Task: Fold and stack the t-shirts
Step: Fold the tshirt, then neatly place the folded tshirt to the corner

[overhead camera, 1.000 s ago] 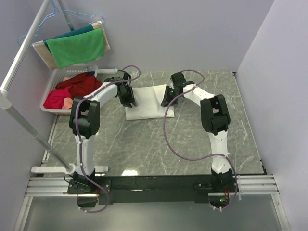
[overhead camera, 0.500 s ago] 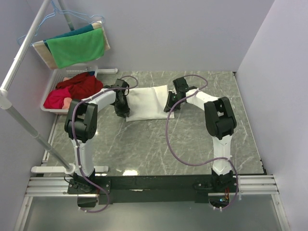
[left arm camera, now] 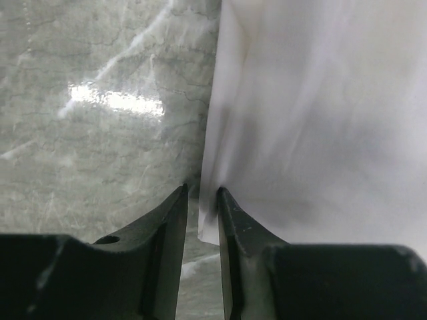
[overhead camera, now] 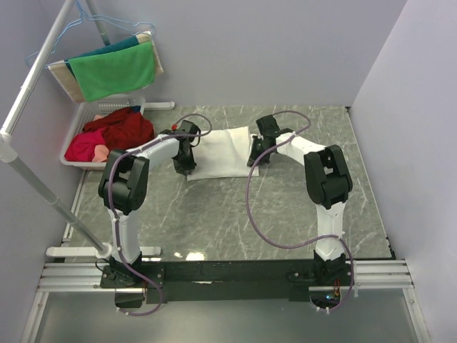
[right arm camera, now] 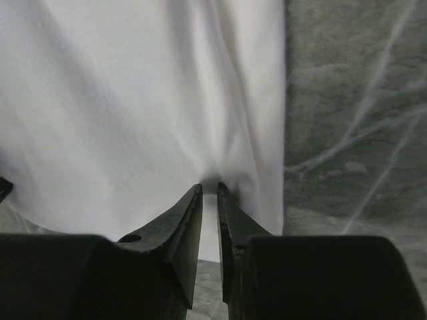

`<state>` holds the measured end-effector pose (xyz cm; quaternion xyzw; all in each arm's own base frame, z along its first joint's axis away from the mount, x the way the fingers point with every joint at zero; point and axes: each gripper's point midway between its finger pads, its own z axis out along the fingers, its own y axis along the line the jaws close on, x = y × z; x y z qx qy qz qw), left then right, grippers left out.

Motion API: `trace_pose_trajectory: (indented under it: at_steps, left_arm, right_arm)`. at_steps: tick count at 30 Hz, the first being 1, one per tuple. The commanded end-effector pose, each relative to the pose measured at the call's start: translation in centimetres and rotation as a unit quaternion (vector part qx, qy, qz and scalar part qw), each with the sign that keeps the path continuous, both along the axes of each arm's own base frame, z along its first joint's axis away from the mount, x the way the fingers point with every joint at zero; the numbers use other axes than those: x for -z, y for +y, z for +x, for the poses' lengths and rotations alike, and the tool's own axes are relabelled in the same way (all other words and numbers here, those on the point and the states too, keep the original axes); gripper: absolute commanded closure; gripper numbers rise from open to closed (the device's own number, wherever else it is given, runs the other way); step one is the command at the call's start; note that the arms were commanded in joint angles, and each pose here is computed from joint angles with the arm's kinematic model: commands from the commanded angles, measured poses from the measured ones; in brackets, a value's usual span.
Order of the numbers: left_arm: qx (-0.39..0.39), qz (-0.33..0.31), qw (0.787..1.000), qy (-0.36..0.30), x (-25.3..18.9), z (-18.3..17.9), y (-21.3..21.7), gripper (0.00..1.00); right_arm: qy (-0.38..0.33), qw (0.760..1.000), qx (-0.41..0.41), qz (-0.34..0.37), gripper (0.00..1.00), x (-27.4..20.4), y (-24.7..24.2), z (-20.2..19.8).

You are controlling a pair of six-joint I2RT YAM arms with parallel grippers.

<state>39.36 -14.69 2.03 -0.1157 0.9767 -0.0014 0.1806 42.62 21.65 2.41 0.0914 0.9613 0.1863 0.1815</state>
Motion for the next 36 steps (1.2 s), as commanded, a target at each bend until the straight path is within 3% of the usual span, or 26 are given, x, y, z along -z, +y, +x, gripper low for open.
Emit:
trace_pose_trajectory:
  at_steps: [1,7,8,11,14,27,36]
  left_arm:
    - [-0.041,0.115,0.992,0.038,0.7,-2.8,4.9,0.69]
    - [-0.050,0.085,0.995,-0.036,-4.9,-1.1,4.4,0.65]
    - [-0.049,0.078,0.995,-0.049,-5.8,-0.8,4.2,0.64]
    - [-0.049,0.052,0.993,-0.091,-9.1,0.2,3.7,0.60]
    - [-0.036,0.027,0.992,-0.118,-11.2,0.8,3.0,0.57]
    - [-0.032,-0.017,0.994,-0.101,-10.7,0.3,3.6,0.55]
    - [-0.030,-0.052,0.995,-0.085,-9.6,-0.2,3.5,0.55]
  right_arm:
    - [0.022,0.994,0.041,-0.094,0.77,0.2,-4.8,-1.8]
    - [-0.034,0.996,0.041,-0.068,0.73,-4.2,-4.8,-0.6]
    - [-0.039,0.996,0.043,-0.064,0.58,-4.5,-4.9,-0.8]
    - [-0.078,0.995,0.040,-0.036,0.33,-6.7,-5.1,0.2]
    - [-0.088,0.996,0.028,-0.011,0.26,-7.4,-5.0,1.1]
    - [-0.097,0.989,-0.023,0.105,0.24,-6.1,-1.6,4.0]
    - [-0.062,0.990,-0.032,0.121,0.24,-2.6,-1.0,3.8]
